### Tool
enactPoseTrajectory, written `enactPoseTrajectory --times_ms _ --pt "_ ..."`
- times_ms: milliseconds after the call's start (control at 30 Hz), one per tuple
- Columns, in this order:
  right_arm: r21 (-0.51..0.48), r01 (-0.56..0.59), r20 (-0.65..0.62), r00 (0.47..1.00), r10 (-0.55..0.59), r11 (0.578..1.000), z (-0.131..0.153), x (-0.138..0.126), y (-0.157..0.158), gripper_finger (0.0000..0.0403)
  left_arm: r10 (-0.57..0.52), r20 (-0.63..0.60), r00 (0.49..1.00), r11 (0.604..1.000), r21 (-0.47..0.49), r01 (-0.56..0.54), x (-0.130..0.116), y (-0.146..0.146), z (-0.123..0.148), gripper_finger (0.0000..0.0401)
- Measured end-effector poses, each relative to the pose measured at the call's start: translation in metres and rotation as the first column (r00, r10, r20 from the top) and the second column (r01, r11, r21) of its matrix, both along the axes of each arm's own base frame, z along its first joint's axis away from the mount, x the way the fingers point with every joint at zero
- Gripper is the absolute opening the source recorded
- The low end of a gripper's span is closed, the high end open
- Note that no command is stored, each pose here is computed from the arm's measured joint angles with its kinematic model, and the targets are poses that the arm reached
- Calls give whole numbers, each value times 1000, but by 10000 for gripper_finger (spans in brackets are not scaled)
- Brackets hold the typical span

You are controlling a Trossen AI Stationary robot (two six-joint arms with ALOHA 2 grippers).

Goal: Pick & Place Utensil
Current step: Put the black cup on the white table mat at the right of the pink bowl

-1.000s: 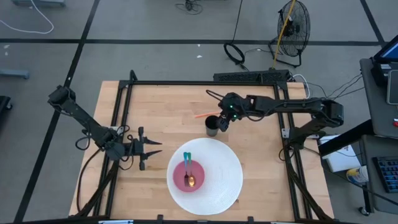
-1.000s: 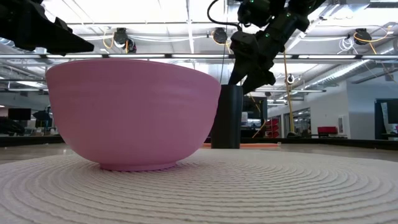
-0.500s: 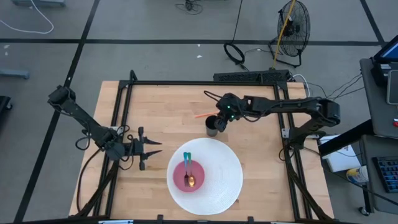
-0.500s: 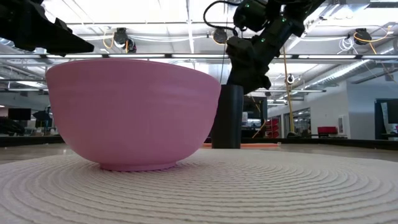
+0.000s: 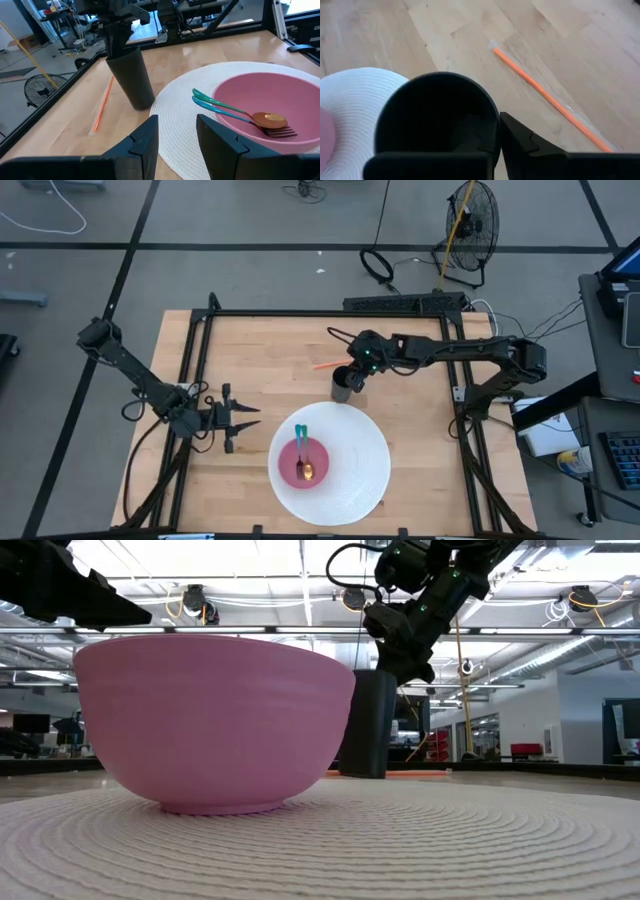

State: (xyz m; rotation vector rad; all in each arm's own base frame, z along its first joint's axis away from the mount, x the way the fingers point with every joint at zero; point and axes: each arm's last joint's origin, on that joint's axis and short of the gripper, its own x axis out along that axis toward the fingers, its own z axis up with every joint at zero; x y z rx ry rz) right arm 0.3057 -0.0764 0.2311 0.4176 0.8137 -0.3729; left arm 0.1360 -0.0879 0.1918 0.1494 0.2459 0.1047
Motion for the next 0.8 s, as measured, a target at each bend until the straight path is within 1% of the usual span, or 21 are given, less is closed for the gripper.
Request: enactPoseTrajectory --times_ms 100,267,367,500,600,800 --pt "-5 -4 -1 1000 4 1000 0 0 0 11 0 0 1000 1000 0 0 0 0 0 136" --pt "-10 -12 -1 1000 12 1000 0 0 0 5 15 3 1000 1000 5 -15 0 0 0 136" --pt "-16 -16 9 1000 16 1000 6 -3 1 3 14 2 1000 1000 11 -14 0 0 0 136" --pt "-26 -17 29 999 18 1000 18 -12 3 3 16 3 1000 1000 12 -16 0 1 0 136" --pt "-37 -23 72 997 26 999 33 -21 8 2 28 5 1000 999 19 -28 0 1 0 136" --pt "-34 -71 136 988 75 997 57 -37 31 1 61 13 998 997 41 -62 0 2 1 136"
